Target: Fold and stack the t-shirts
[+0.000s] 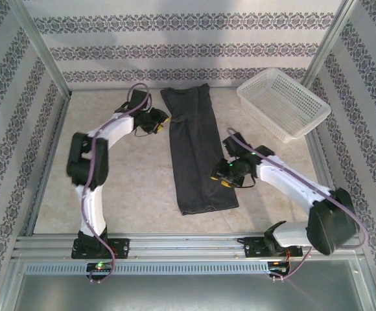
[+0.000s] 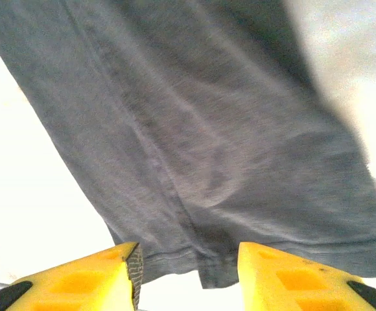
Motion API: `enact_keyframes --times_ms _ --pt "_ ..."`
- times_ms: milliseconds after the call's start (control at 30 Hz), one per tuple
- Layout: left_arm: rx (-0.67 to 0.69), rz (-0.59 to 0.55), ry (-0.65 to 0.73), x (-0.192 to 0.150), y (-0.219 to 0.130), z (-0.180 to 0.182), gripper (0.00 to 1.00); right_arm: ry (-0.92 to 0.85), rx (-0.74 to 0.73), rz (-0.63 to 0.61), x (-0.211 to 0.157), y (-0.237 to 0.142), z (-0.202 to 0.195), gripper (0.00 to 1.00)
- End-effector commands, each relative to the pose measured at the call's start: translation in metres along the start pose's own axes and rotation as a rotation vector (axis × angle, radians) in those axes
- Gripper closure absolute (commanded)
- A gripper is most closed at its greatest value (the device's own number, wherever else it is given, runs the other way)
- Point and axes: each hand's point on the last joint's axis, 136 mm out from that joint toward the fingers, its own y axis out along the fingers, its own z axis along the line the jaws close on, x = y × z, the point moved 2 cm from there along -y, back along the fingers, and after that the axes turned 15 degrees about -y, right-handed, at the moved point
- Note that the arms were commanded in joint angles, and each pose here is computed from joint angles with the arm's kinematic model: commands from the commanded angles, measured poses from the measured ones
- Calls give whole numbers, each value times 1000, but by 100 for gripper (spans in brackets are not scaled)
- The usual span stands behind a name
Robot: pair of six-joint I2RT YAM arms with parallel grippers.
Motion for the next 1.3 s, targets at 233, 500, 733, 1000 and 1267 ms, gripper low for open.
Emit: enact_keyframes --times_ms 233,500,733,1000,1267 --pt "297 538 73 -199 -37 162 55 -67 -104 234 -49 32 -71 48" --pt "335 609 104 -259 -13 188 53 -113 -119 301 -57 60 -74 53" --pt "312 577 100 -260 20 180 67 -107 -91 312 -58 69 -68 68" --pt "343 479 120 -248 1 182 100 -139 -104 290 -64 56 -62 96" --pt "294 559 26 -257 -48 212 100 -203 -66 323 -94 34 -37 100"
